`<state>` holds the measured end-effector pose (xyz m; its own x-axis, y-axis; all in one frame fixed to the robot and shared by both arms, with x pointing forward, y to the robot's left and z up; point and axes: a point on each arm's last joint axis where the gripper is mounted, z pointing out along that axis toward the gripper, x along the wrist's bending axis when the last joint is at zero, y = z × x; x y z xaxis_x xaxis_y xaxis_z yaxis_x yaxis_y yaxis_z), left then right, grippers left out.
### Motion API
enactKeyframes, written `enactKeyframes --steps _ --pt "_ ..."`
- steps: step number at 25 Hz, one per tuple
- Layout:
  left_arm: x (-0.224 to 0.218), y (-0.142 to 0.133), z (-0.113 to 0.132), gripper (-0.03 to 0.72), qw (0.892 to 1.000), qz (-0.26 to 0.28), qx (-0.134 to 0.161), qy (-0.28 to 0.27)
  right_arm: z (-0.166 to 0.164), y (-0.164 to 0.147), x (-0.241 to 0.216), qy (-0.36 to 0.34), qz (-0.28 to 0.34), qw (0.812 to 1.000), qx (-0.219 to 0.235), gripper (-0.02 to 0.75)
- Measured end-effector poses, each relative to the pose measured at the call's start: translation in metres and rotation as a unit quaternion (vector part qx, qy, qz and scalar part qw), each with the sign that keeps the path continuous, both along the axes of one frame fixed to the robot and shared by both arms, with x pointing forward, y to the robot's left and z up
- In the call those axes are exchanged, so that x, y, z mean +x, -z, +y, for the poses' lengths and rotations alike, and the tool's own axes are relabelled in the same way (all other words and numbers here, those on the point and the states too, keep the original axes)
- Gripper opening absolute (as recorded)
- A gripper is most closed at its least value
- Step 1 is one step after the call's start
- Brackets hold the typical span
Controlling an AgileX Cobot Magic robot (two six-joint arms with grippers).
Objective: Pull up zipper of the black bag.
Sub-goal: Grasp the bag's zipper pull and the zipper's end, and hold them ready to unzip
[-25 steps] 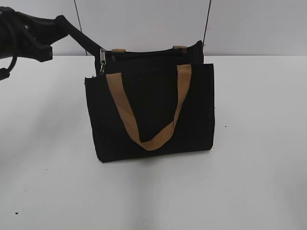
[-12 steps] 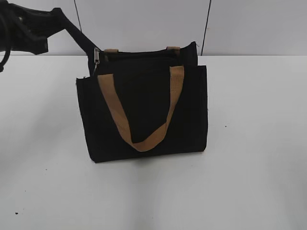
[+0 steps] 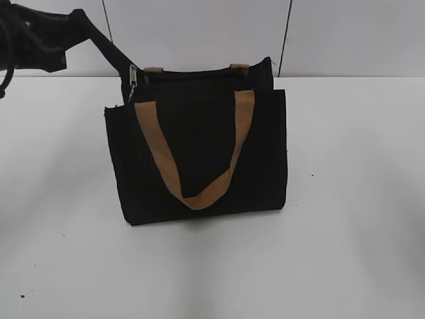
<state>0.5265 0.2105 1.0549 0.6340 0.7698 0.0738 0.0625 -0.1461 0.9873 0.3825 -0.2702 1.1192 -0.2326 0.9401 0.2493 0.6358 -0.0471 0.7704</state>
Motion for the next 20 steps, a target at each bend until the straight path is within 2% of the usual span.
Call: enactKeyframes --steps 5,10,14,20 --pt "0.0 -0.001 0.0 0.038 1.0 0.002 -0.008 -0.004 0.037 0.0 0.053 -0.065 0.061 0.996 0.009 0.472" --pt "0.0 -0.001 0.0 0.038 1.0 0.003 -0.011 -0.004 0.108 0.012 0.085 -0.107 0.104 0.989 0.002 0.472" --pt "0.0 -0.001 0.0 0.038 1.0 0.003 -0.012 -0.003 0.173 0.021 0.108 -0.124 0.128 0.984 0.017 0.461" --pt "0.0 -0.001 0.0 0.038 1.0 0.002 -0.012 -0.002 0.252 0.028 0.138 -0.166 0.127 0.978 0.029 0.414"
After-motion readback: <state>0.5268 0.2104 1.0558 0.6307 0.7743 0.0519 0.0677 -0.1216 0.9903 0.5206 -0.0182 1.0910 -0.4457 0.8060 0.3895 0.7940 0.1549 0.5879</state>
